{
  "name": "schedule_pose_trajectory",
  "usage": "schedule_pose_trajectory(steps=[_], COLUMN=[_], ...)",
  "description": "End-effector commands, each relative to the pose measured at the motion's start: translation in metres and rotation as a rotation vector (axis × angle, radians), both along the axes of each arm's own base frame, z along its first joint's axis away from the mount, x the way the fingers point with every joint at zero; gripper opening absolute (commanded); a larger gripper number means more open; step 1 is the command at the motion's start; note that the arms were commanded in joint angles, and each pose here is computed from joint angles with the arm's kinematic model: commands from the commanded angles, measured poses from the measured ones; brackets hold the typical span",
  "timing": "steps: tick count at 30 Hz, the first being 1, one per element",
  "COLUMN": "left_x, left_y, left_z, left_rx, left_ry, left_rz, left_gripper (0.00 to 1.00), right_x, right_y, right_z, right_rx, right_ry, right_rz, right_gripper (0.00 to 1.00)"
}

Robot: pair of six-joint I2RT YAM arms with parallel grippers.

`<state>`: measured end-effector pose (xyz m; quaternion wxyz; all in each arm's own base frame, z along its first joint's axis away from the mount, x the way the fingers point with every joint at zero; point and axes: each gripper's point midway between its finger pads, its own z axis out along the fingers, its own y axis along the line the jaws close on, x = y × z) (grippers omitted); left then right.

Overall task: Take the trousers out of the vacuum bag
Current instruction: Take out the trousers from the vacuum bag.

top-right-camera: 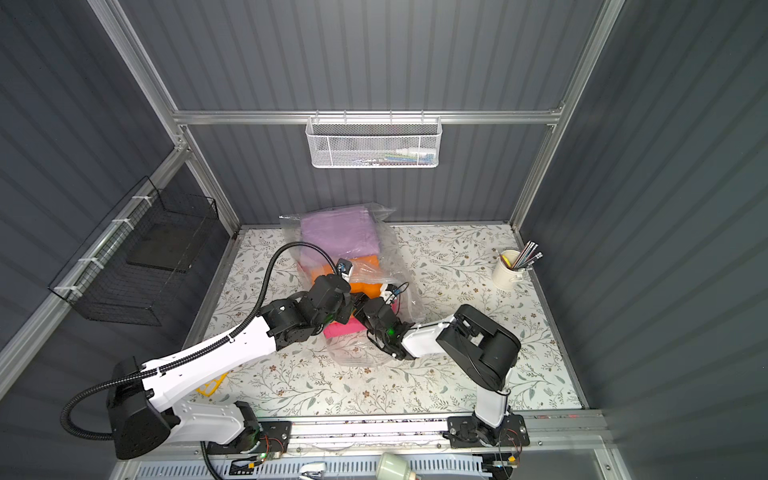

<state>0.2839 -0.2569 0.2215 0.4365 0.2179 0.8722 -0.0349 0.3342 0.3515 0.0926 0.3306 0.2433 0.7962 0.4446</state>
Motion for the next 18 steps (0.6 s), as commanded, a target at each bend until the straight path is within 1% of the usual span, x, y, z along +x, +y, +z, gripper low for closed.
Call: schedule_pose_trajectory(steps=[1, 6, 10, 13, 18], left_x=[0.000, 0.000, 0.000, -0.001, -0.001], left_y=[0.000, 0.000, 0.002, 0.004, 0.006], left_z=[0.020, 0.022, 0.021, 0.019, 0.022], left_rx=[-0.059, -0.065, -0.059, -0.054, -0.059], left_ry=[-0.036, -0.039, -0.038, -0.038, -0.043], left_rz=[0.014, 0.014, 0.018, 0.024, 0.029], left_gripper=[0.00, 0.00, 0.00, 0.00, 0.00], right_x=[-0.005, 0.007, 0.025, 0.036, 0.040], right_y=[-0.008, -0.001, 0.003, 0.008, 0.005], right_z=[-0.019, -0.010, 0.004, 0.026, 0.067], right_rx=[-0.034, -0.031, -0.027, -0.009, -0.024], right_ry=[0.072, 0.030, -0.012, -0.072, -0.161], right_rz=[-0.034, -0.029, -0.031, -0.017, -0.009], right_gripper=[0.91, 0.90, 0.85, 0.82, 0.83])
